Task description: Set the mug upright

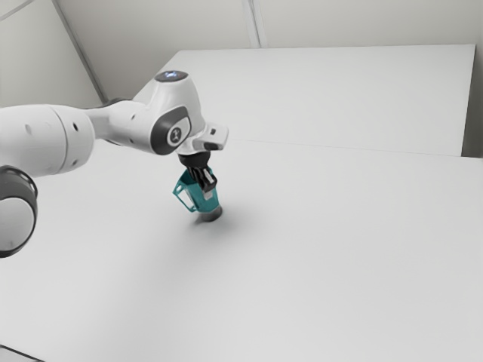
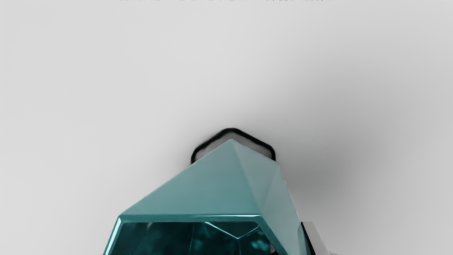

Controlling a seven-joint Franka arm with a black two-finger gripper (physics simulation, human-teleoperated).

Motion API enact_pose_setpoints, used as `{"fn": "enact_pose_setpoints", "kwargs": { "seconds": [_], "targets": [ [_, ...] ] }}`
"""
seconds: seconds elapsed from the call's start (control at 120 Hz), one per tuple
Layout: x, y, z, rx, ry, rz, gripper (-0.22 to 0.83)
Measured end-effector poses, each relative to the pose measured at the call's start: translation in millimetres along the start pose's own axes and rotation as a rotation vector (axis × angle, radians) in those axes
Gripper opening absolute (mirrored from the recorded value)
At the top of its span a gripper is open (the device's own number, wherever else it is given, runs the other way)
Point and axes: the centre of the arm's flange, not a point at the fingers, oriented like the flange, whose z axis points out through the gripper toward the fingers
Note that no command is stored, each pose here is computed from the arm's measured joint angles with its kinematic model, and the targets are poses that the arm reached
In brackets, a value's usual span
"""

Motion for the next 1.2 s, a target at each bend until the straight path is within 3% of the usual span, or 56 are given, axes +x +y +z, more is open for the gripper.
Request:
{"fn": "enact_pose_setpoints", "kwargs": {
  "seconds": [0.433,0.625,0.75,1.008,1.108,1.2],
  "targets": [
    [6.2,-1.1,24.1,-0.002,-0.002,-0.021,-0.16],
    [8.1,-0.6,21.9,-0.010,0.012,-0.028,0.24],
    [9.0,0.2,8.8,-0.003,0.033,-0.027,0.41],
    [15.8,29.6,-121.2,0.048,0.170,0.005,0.55],
    [14.2,38.5,-172.9,0.043,0.176,-0.020,0.58],
    [8.6,43.0,-188.7,0.020,0.144,-0.056,0.59]
  ]
}}
